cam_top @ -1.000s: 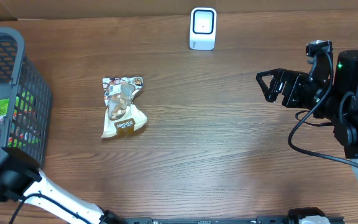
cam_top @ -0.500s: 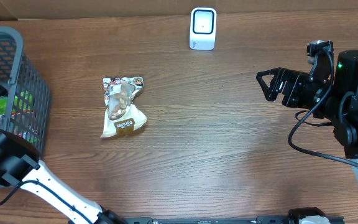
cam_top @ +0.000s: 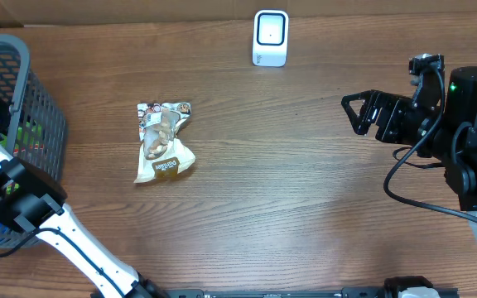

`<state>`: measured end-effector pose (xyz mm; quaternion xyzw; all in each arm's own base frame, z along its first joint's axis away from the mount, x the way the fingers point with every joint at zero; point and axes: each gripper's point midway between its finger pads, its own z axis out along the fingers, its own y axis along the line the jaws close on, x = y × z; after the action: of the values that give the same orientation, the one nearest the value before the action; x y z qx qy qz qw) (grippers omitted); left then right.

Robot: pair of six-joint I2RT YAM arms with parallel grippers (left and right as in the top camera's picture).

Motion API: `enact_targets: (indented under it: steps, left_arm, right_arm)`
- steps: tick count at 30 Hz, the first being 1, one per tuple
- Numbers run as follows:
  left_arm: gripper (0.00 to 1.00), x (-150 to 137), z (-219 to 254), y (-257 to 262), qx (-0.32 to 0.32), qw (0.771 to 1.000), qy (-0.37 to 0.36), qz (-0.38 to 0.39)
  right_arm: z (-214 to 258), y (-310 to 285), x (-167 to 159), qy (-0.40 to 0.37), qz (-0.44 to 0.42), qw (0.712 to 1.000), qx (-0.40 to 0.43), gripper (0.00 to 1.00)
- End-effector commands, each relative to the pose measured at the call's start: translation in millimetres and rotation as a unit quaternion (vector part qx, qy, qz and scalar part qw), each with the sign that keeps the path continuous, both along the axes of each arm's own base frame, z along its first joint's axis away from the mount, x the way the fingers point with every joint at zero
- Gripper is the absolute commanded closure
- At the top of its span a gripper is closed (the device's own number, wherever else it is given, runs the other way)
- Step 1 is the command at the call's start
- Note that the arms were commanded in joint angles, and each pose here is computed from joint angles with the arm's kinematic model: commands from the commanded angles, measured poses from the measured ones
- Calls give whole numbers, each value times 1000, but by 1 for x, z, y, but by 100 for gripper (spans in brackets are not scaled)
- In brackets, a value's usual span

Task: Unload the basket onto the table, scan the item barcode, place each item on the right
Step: 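Move the left gripper back over the basket toward the green bag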

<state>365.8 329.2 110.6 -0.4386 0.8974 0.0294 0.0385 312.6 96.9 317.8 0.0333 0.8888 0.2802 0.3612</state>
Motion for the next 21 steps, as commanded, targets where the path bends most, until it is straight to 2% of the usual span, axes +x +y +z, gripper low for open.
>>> enact_targets:
  steps: [1,5,8,13,19,21]
  left_arm:
    - [0,-8,-2,8,9,1000,13,2]
    - [0,-5,3,1,-7,1000,0,0]
    - [2,-6,27,-1,8,1000,-16,1]
    - [2,-15,110,-8,68,994,-81,2]
    - [2,-53,204,-34,139,981,-136,7]
    - [6,-64,224,-40,159,976,-147,10]
  right_arm:
    - [13,0,1,-16,0,1000,5,1]
    - [13,0,1,-16,0,1000,5,1]
    - [13,0,1,-16,0,1000,4,1]
    - [13,0,1,-16,0,1000,5,1]
    - [13,0,1,-16,1,1000,5,1]
    - [13,0,1,-16,1,1000,5,1]
